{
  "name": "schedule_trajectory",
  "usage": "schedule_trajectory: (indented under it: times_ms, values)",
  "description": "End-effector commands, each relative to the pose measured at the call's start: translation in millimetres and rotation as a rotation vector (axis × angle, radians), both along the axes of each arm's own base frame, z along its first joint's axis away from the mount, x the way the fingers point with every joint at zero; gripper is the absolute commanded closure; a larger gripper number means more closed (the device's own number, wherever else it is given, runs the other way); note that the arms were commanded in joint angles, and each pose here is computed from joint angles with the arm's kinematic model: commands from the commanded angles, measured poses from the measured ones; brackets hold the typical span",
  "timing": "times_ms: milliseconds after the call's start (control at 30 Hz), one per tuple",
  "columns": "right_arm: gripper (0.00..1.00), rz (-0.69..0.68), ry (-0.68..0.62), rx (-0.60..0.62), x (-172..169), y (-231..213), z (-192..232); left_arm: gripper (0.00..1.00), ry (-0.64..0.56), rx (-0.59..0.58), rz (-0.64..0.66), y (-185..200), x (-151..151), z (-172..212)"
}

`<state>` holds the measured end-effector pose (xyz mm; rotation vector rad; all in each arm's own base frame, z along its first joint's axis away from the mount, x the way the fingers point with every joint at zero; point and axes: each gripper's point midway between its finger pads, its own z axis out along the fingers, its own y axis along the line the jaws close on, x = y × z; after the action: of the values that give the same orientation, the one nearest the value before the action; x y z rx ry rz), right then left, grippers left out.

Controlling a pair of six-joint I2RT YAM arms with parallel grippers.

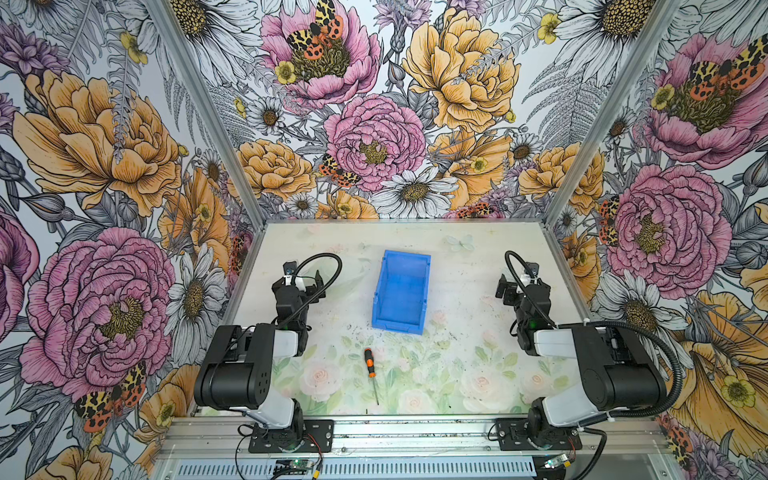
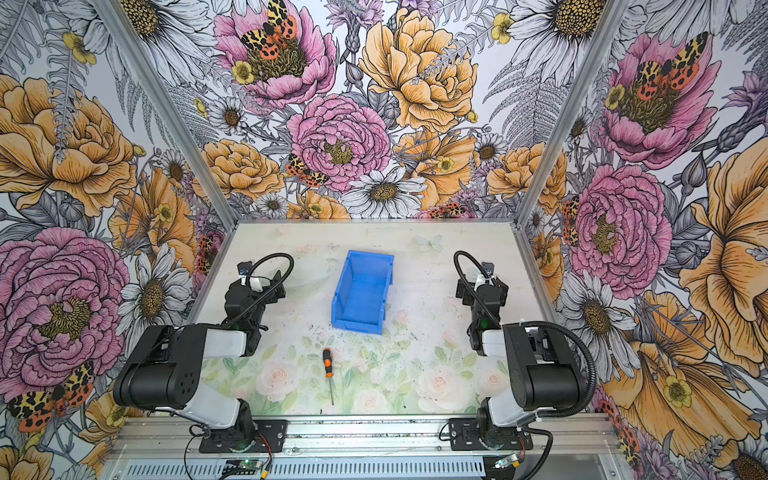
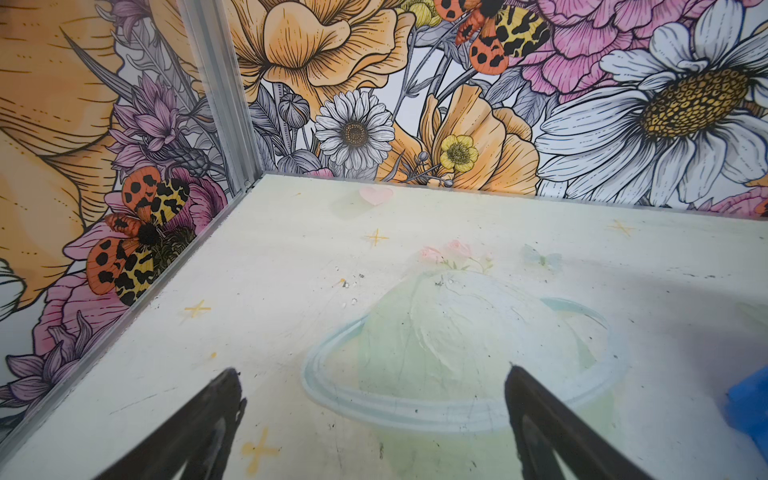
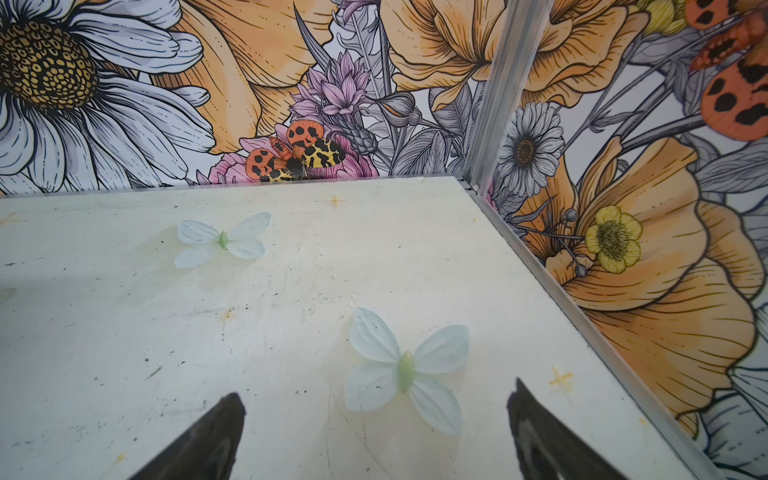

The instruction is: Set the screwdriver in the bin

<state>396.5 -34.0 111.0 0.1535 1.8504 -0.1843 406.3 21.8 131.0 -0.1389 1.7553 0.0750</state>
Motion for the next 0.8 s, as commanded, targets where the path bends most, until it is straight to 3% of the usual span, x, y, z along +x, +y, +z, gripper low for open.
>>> schedule_trajectory:
  times_ms: [0,400,767]
  values:
    - [0.01,0.006,-0.013,0.011,2.8,0.3,1.3,0.01,-0.001,0.006,-0.025,-4.7,-0.5,-1.9]
    - [0.0,0.006,-0.016,0.011,1.7,0.2,1.8,0.01,0.002,-0.002,-0.024,-3.2,0.2,-1.9]
    - [0.0,-0.035,-0.05,0.016,-21.6,1.7,72.8,0.01,0.126,-0.072,0.051,7.8,-4.5,30.7]
